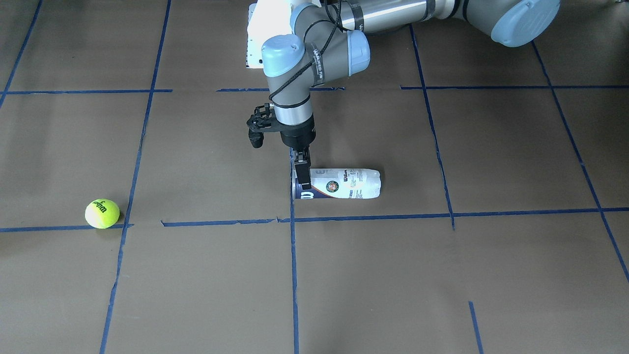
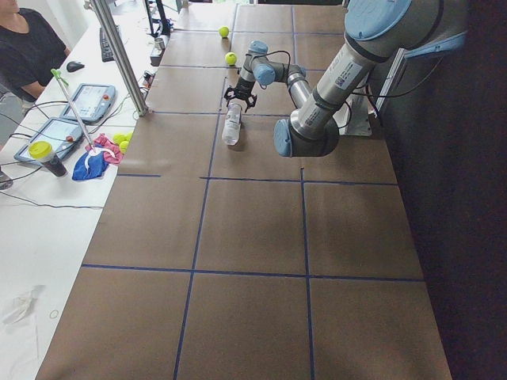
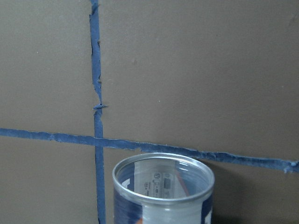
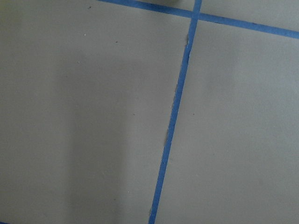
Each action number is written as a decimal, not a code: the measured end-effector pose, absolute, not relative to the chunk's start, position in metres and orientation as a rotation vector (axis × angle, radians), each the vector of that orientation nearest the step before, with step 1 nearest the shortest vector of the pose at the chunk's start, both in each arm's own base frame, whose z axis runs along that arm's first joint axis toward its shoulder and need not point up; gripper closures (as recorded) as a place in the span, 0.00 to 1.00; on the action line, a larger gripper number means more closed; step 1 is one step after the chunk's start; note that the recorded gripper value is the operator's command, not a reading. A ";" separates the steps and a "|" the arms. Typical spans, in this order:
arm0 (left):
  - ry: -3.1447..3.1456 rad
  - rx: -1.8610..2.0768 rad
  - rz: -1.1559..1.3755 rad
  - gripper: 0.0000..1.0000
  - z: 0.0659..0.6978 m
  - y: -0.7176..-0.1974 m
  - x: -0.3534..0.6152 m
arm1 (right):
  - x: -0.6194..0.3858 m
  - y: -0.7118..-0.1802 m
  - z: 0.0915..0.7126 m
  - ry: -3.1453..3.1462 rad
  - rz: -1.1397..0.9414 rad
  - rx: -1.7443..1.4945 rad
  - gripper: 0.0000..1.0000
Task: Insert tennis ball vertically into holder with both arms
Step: 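Lift the tube with the left gripper and stand it upright, open end up, then grasp the nearer tennis ball with the right gripper while left holds tube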
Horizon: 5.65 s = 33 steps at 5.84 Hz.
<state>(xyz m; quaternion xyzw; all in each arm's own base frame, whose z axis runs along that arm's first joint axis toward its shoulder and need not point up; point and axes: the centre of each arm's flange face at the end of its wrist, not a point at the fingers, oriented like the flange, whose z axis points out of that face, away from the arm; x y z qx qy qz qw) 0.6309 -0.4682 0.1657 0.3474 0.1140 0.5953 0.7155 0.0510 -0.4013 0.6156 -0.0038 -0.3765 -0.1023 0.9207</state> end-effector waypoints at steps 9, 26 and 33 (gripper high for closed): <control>0.198 0.793 1.341 0.21 0.191 -0.481 0.648 | 0.050 -0.402 0.614 -0.776 -0.206 -0.007 0.00; 1.147 1.553 0.123 0.20 0.210 -0.412 0.556 | -0.033 -0.498 0.507 -0.796 -0.327 0.103 0.01; 1.154 1.549 0.102 0.20 0.232 -0.392 0.569 | -0.177 -0.554 0.459 -0.830 -0.074 0.090 0.01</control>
